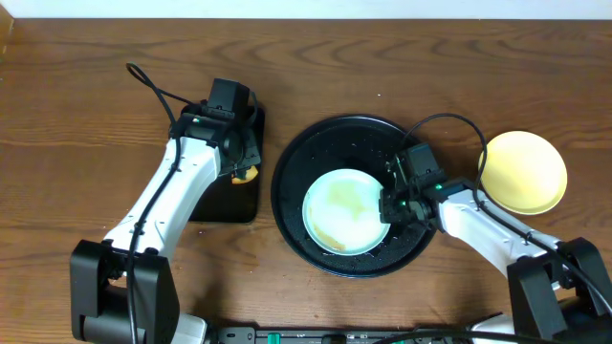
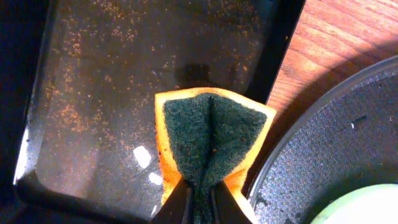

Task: Clean dirty plates on tray and stack at the side

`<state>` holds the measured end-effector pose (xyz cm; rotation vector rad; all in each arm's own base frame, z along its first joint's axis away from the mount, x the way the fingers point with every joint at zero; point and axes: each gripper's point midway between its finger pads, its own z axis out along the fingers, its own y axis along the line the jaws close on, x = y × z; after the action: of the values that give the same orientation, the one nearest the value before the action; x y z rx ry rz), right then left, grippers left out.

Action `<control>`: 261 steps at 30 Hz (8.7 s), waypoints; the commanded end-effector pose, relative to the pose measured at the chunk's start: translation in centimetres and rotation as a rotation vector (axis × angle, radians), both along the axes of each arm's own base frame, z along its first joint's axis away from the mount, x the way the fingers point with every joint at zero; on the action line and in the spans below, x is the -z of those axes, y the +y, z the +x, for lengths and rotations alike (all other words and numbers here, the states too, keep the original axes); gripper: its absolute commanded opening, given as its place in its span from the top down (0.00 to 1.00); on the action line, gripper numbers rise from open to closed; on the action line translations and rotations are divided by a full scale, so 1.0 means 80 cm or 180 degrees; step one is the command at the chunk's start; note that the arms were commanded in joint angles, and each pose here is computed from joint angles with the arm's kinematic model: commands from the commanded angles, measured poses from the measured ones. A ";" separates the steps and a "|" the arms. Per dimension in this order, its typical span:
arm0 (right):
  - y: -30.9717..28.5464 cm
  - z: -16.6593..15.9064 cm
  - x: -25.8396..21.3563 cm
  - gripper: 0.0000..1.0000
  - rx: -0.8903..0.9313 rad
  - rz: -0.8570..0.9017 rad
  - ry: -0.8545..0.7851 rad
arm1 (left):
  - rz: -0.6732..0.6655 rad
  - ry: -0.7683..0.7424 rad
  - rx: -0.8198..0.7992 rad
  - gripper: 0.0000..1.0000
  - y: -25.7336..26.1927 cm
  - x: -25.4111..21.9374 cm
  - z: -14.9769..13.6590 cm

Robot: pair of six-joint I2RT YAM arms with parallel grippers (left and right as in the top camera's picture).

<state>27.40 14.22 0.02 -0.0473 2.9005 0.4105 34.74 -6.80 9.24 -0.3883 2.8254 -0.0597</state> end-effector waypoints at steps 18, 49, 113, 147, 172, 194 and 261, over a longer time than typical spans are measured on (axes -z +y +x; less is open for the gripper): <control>-0.056 0.048 -0.122 0.99 -0.0209 -0.1019 -0.0590 | 0.0050 0.0011 0.0009 0.92 0.005 -0.003 -0.005; -0.061 0.052 -0.178 0.83 -0.0227 -0.1289 -0.0683 | 0.0053 0.0021 0.0010 0.92 0.005 -0.003 -0.006; -0.089 0.063 -0.130 0.99 0.0126 -0.0910 -0.0846 | 0.0051 0.0022 0.0009 0.92 0.005 -0.003 -0.006; -0.020 0.078 -0.304 0.99 -0.0968 -0.3471 -0.2446 | 0.0051 0.0022 0.0009 0.92 0.005 -0.003 -0.006; -0.050 0.093 -0.266 0.99 -0.0126 -0.2503 -0.2131 | 0.0059 0.0017 0.0035 0.92 0.005 -0.003 -0.006; -0.345 0.068 -0.239 1.00 0.2433 -0.2207 -0.1145 | 0.0210 -0.0115 0.0230 0.92 0.051 -0.001 0.019; -0.254 0.070 -0.143 0.45 0.1548 -0.0146 -0.0246 | -0.1309 0.0266 0.1012 0.92 0.016 0.086 0.019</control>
<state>32.68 -6.41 11.15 0.6409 2.7142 0.2379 36.74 -2.80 1.67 -0.2075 2.9399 -0.6134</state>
